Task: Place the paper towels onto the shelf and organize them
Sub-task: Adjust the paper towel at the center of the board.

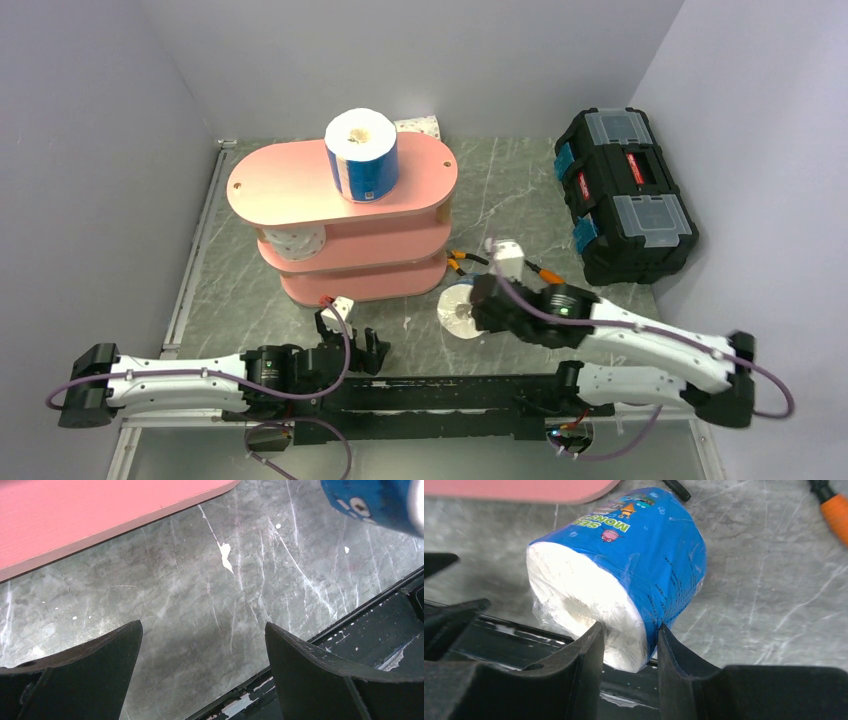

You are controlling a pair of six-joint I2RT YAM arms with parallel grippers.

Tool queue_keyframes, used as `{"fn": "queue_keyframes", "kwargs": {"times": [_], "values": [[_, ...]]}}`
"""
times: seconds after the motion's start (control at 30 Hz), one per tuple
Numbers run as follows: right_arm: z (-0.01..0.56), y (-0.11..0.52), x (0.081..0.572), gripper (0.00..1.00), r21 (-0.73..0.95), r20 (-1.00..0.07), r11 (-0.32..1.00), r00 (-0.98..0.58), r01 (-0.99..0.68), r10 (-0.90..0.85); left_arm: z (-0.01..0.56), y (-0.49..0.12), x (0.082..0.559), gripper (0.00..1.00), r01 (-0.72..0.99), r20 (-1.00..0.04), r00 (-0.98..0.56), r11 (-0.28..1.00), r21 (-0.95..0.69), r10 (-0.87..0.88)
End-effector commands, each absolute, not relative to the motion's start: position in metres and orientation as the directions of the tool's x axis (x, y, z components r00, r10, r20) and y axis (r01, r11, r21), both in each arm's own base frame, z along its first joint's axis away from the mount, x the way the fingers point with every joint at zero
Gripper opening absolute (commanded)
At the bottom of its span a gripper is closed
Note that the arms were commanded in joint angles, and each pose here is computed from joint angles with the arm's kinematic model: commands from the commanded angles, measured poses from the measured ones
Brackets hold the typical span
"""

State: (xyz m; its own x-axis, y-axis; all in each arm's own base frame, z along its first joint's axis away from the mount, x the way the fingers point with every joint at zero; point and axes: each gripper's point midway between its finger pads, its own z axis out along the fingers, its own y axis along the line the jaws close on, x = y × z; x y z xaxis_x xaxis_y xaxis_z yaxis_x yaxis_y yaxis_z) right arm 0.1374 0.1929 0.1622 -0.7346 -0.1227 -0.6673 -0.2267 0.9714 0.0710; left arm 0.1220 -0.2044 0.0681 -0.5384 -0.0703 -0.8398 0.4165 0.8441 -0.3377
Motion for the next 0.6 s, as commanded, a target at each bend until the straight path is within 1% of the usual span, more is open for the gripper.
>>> {"fn": "queue_keyframes", "kwargs": {"times": [0.0,0.17,0.33,0.37,0.47,0.5,0.53,0.57], "values": [[0.178,0.212,0.141,0.16,0.393,-0.645,0.883,-0.761,-0.257,0.065,0.072,-0.211,0.123,0.99,0.418,-0.841,-0.531,0.833,-0.363,-0.100],[0.167,0.216,0.145,0.17,0.523,-0.574,0.824,-0.805,-0.218,0.151,0.074,-0.213,0.123,0.99,0.422,-0.841,-0.533,0.834,-0.356,-0.089],[0.163,0.227,0.143,0.17,0.652,-0.487,0.732,-0.850,-0.199,0.202,0.075,-0.215,0.122,0.99,0.421,-0.838,-0.539,0.834,-0.356,-0.085],[0.161,0.226,0.144,0.18,0.660,-0.478,0.725,-0.854,-0.194,0.207,0.074,-0.215,0.122,0.99,0.421,-0.838,-0.539,0.835,-0.354,-0.083],[0.151,0.219,0.147,0.21,0.621,-0.474,0.765,-0.860,-0.172,0.191,0.074,-0.216,0.122,0.99,0.421,-0.837,-0.541,0.835,-0.354,-0.082],[0.149,0.217,0.148,0.23,0.609,-0.474,0.775,-0.861,-0.168,0.186,0.075,-0.216,0.122,1.00,0.420,-0.836,-0.542,0.836,-0.354,-0.082],[0.149,0.216,0.149,0.27,0.599,-0.474,0.783,-0.862,-0.166,0.180,0.074,-0.216,0.122,0.99,0.417,-0.836,-0.543,0.838,-0.351,-0.080],[0.149,0.215,0.150,0.36,0.587,-0.476,0.793,-0.862,-0.165,0.173,0.074,-0.217,0.122,0.99,0.419,-0.836,-0.544,0.839,-0.348,-0.075]]}}
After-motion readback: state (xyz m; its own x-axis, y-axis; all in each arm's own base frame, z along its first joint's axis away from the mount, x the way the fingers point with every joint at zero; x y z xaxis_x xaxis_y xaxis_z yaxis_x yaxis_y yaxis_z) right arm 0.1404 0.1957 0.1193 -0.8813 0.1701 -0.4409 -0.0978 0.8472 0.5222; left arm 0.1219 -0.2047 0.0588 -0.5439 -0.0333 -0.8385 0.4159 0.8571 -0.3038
